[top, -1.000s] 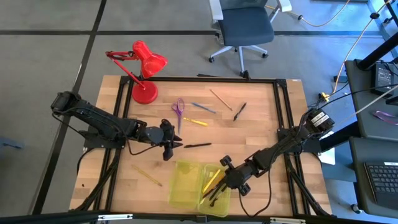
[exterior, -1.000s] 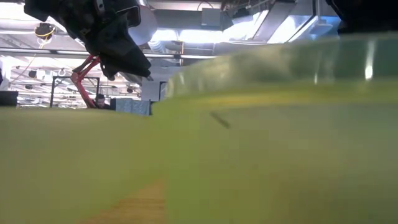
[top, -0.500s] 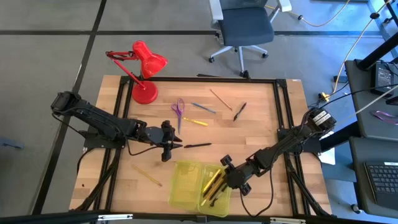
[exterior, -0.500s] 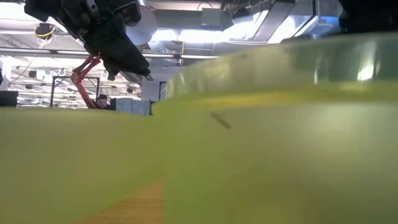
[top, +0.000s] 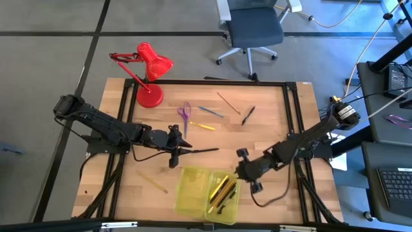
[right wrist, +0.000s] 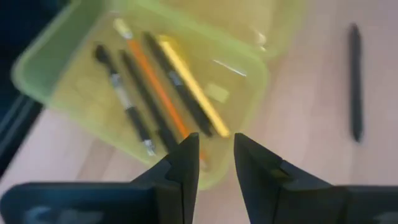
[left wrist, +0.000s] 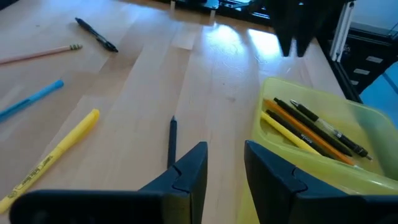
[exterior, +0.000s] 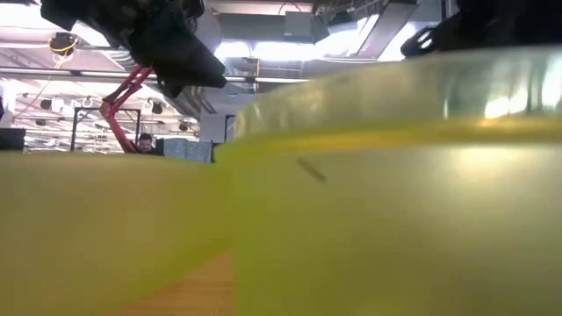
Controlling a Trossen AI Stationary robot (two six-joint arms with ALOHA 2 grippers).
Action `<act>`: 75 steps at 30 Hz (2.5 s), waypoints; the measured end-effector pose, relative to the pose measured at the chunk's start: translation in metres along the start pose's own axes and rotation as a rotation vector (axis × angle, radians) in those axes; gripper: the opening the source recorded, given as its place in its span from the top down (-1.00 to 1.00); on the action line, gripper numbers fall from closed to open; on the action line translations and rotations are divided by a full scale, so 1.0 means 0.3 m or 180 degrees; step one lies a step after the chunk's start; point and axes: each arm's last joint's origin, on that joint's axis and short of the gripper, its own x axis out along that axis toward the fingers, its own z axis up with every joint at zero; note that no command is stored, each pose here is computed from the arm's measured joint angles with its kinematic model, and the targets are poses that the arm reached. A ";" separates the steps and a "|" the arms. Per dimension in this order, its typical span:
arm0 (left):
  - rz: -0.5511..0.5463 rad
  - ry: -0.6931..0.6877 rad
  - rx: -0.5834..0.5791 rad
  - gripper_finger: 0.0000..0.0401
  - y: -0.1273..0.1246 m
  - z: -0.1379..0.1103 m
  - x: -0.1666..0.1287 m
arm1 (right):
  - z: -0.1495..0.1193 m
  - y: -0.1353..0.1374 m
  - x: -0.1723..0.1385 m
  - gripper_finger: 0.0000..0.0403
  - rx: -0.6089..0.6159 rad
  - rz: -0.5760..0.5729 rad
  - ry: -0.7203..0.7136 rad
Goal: Pick & place school supplies into a supply box
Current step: Put the black pen into the yellow supply box
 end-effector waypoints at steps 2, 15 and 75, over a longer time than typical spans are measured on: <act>-0.0001 0.0006 0.0002 0.50 0.000 -0.001 0.000 | -0.003 -0.016 0.002 0.48 0.0058 -0.0046 0.0050; -0.0082 0.0072 0.0245 0.04 -0.002 -0.006 0.000 | -0.059 -0.046 0.019 0.47 0.0144 -0.0057 -0.0113; 0.0227 0.1280 0.0611 0.85 0.178 -0.220 0.304 | -0.235 -0.167 -0.039 0.47 0.0623 -0.0242 -0.0819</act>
